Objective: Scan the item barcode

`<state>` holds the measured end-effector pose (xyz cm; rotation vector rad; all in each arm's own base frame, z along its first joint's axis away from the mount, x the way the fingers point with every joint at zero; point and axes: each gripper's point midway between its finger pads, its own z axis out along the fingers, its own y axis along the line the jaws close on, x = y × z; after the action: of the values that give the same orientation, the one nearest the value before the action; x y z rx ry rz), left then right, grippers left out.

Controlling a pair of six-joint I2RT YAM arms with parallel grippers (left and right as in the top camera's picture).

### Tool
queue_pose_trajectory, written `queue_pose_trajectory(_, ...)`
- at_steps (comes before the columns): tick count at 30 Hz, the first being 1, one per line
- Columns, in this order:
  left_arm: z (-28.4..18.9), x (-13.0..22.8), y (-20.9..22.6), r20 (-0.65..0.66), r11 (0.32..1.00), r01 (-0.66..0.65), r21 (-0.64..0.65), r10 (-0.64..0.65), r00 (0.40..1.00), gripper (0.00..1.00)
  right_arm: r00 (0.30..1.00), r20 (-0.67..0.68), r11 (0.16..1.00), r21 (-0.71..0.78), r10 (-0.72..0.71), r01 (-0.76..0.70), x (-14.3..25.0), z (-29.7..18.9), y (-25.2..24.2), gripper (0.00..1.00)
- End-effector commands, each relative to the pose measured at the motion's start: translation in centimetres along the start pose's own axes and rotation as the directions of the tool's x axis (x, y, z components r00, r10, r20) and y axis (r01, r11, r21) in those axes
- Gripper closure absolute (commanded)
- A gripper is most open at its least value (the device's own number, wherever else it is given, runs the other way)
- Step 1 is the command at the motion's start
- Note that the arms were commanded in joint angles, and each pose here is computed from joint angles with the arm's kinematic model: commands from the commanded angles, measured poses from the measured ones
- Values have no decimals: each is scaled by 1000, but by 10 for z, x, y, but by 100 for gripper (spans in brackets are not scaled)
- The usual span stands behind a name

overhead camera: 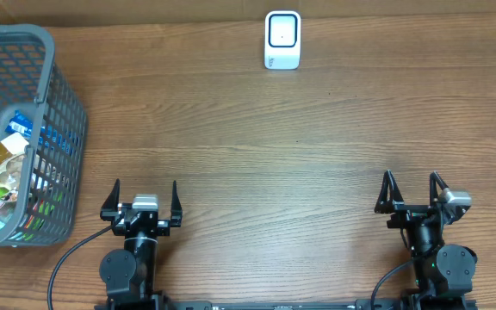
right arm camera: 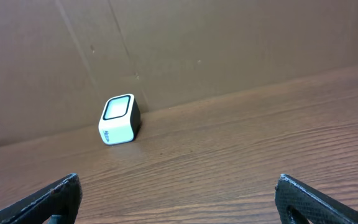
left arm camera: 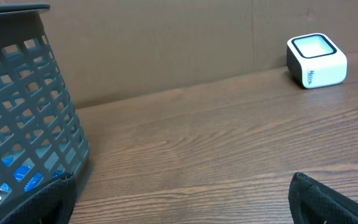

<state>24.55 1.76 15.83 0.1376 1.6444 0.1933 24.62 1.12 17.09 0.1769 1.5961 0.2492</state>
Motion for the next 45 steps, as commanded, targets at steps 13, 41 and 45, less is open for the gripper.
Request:
queue_pose_trajectory(13,0,0,-3,8,1000,-9,13,9,1000,0,1000,5,1000,-3,-8,8,1,0,0,0)
queue_pose_trajectory(41,0,3,5,-8,997,-75,-33,75,997,0,1000,2,1000,-15,2,-2,2,0,2,0)
queue_pose_trajectory(45,0,3,5,-8,997,-66,-33,65,998,0,1000,2,1000,-14,12,-12,2,0,2,0)
